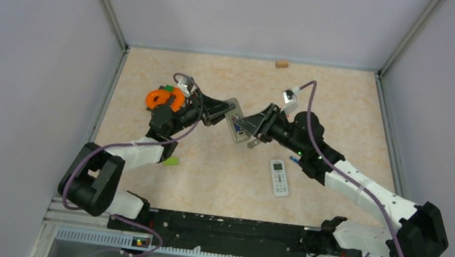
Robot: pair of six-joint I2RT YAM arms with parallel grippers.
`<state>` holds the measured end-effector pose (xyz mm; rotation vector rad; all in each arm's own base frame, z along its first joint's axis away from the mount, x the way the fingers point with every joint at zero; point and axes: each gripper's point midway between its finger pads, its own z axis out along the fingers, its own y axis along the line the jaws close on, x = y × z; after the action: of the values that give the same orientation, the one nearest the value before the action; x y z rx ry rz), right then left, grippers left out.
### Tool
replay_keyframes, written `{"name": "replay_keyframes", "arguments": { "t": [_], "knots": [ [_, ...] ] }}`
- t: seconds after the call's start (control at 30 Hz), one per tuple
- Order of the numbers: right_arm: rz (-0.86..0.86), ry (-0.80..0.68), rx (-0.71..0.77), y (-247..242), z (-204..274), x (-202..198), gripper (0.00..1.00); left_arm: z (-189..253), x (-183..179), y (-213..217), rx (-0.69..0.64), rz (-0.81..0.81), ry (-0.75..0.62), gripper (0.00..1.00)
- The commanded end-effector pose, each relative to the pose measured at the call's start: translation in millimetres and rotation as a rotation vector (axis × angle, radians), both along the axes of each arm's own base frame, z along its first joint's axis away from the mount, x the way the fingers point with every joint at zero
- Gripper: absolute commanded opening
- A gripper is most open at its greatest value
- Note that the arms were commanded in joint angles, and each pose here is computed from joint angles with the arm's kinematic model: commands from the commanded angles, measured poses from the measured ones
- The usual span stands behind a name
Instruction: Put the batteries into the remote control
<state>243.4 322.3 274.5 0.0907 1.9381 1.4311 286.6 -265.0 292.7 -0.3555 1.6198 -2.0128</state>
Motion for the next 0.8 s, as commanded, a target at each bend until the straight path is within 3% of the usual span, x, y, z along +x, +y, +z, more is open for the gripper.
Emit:
{"name": "replay_keyframes", "arguments": {
  "t": [0.0, 0.13, 0.33, 0.5, 0.63, 0.77],
  "knots": [
    [-0.001, -0.089, -0.056, 2.2, -12.9, 9.8, 0.15, 32.9, -16.6, 0.4, -0.049, -0.037, -0.091, 0.0],
    [-0.005, -0.168, -0.057, 1.4, -8.1, 12.7, 0.18, 30.7, -15.5, -1.0, -0.052, -0.05, -0.057, 0.0],
    [-0.036, -0.109, -0.035, -6.4, 8.5, 9.6, 0.56, 19.7, -10.2, -0.8, -0.029, -0.033, -0.042, 0.0],
    [-0.036, -0.095, 0.052, -17.0, 18.4, 0.4, 0.75, 18.2, -7.5, -0.2, -0.032, -0.03, -0.045, 0.0],
    [0.012, -0.127, 0.079, -16.4, 25.4, -10.0, 0.77, 18.2, -6.1, -0.7, -0.035, -0.032, -0.045, 0.0],
    [0.067, -0.165, 0.088, -13.0, 25.2, -18.4, 0.67, 18.6, -6.7, -1.0, -0.037, -0.035, -0.046, 0.0]
  ]
}}
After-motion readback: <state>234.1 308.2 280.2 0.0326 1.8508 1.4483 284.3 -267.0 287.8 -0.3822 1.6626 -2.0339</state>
